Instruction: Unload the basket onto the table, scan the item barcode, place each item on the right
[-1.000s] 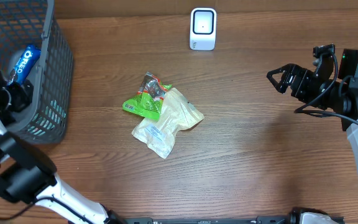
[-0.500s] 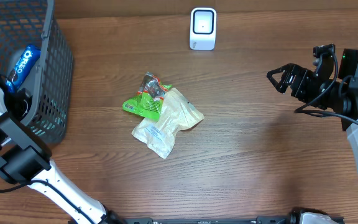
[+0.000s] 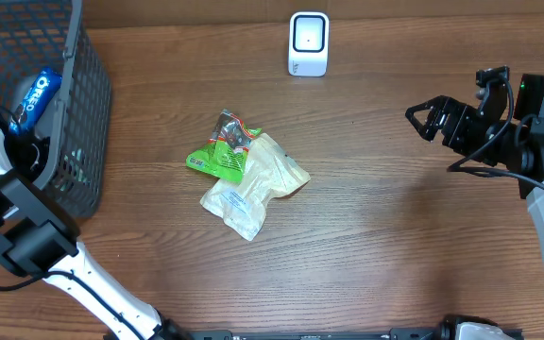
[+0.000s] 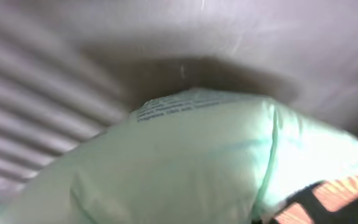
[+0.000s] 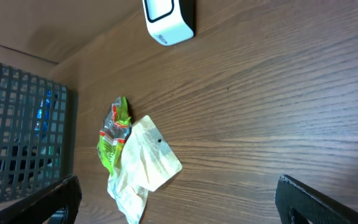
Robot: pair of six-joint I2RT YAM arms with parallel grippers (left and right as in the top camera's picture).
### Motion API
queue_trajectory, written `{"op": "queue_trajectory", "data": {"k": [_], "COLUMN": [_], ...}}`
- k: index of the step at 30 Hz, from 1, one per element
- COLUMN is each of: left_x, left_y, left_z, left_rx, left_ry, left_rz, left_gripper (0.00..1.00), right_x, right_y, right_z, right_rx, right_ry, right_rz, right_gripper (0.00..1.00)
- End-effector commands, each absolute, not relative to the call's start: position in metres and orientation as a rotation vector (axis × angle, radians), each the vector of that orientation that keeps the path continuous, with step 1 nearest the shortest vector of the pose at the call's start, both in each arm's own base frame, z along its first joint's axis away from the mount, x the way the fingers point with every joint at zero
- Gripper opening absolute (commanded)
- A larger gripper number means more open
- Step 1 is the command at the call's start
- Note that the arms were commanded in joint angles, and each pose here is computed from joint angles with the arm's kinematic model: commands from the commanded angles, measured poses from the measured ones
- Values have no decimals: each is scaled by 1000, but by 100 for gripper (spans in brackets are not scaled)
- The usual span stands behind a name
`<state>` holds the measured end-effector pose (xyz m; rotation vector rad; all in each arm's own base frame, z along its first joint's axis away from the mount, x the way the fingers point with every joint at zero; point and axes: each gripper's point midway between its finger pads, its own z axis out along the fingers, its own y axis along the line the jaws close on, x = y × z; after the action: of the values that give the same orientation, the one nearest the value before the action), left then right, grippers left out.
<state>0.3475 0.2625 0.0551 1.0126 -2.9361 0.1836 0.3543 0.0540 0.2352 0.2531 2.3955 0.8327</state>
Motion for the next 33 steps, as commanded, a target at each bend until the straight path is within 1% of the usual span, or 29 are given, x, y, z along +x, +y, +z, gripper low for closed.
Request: {"op": "queue_trajectory", "data": {"k": [1, 6, 12, 13, 15, 17, 21, 23, 26, 28, 31, 33], "left_x": [364, 378, 392, 396, 401, 399, 393, 394, 400, 407, 415, 415], "left_y": [271, 276, 270, 264, 248, 232, 186, 154, 109, 72, 26, -3], "left_z": [76, 131, 224, 243, 278, 311, 365, 381, 388, 379, 346, 312], "left_rx": [1016, 1031, 1039, 1037, 1008, 971, 834, 710, 507, 336, 143, 56], "left_ry": [-2993, -3091, -3300, -3361, -3473, -3567, -3732, -3795, -3833, -3808, -3696, -3570], "left_rz": [145, 101, 0, 7, 25, -1, 6, 69, 145, 220, 280, 314], "left_gripper": [19, 21, 22, 22, 29, 32, 33, 32, 32, 32, 31, 29], "right_x": [359, 359, 359, 359, 359, 359, 359, 359, 359, 359, 359, 358], "right_y": [57, 57, 57, 57, 57, 57, 57, 57, 57, 57, 57, 57], "right_z": [249, 249, 249, 249, 249, 249, 249, 249, 249, 249, 248, 248], "right_rx": [218, 217, 216, 217, 217, 218, 217, 217, 217, 218, 219, 220], "right_ry": [2362, 2360, 2359, 2359, 2360, 2361, 2360, 2359, 2359, 2360, 2363, 2365], "right_rz": [836, 836, 836, 836, 836, 837, 836, 836, 836, 837, 837, 837], "right_gripper": [100, 100, 100, 100, 100, 100, 100, 100, 100, 100, 100, 100]}}
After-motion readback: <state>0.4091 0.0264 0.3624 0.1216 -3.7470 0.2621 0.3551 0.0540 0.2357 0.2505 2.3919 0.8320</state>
